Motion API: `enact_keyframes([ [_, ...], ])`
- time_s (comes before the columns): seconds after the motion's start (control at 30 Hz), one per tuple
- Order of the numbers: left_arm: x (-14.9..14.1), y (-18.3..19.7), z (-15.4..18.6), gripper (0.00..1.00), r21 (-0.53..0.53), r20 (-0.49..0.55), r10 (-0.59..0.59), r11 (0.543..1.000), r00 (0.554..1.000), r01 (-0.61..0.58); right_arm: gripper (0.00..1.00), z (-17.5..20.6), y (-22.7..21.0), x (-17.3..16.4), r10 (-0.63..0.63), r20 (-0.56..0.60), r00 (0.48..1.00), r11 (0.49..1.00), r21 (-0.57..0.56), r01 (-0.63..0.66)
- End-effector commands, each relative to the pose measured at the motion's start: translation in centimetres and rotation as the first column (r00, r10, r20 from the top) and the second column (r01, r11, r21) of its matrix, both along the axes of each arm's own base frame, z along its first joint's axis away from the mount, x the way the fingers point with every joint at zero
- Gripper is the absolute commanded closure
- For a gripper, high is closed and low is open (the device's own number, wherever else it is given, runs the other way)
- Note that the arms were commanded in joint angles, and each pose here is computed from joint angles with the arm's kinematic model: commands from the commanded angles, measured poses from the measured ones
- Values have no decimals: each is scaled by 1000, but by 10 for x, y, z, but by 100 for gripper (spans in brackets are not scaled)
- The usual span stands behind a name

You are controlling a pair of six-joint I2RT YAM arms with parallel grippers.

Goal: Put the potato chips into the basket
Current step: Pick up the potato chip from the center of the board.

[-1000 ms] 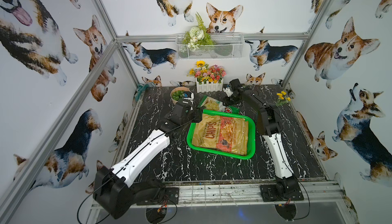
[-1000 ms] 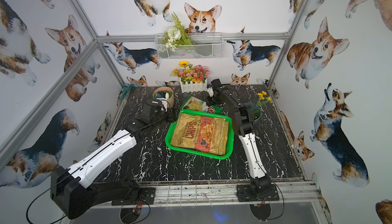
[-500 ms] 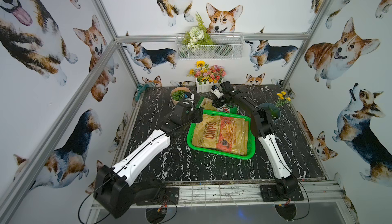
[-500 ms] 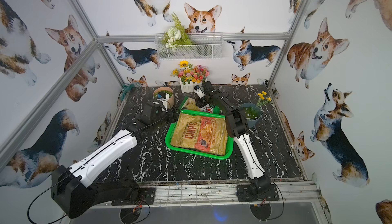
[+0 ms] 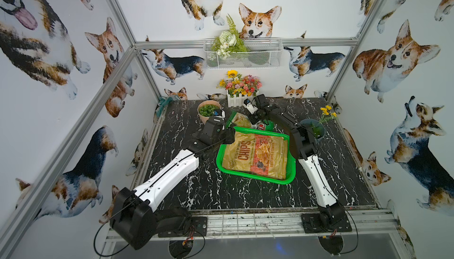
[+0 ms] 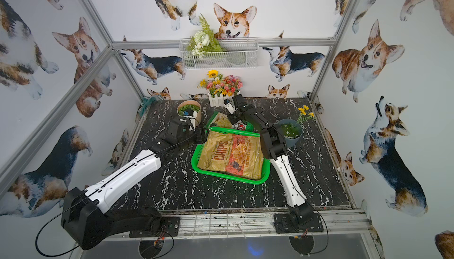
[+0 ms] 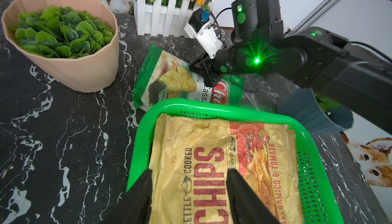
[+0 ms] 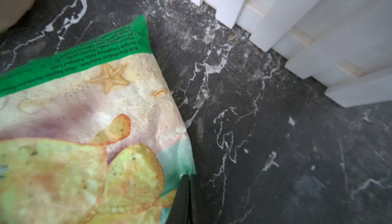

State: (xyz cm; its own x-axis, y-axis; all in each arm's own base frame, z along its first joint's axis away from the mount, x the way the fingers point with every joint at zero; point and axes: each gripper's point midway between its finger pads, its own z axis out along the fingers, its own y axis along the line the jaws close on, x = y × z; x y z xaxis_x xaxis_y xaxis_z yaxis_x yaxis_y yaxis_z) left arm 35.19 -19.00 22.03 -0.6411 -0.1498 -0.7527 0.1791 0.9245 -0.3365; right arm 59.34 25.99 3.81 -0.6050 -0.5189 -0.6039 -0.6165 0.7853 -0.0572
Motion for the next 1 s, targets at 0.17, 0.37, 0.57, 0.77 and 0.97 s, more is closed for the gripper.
enact_keyframes([
  [0.17,1,5,1,40,-7,5,34,999,999,-34,100,49,-59,9,-225,17,974,973,57,223],
  [0.37,2,6,-3,40,4,1,38,999,999,-38,100,113,-84,14,-302,58,952,932,231,281],
  [0.57,7,0,-4,40,-15,-7,34,999,999,-34,100,177,-81,2,-301,154,941,920,308,244],
  [0.77,8,-1,-8,40,-17,-12,34,999,999,-35,100,216,-75,-10,-284,239,928,932,296,209],
  [0.97,10,0,-10,40,-4,-1,36,999,999,-36,100,241,-66,-20,-275,322,906,949,243,201],
])
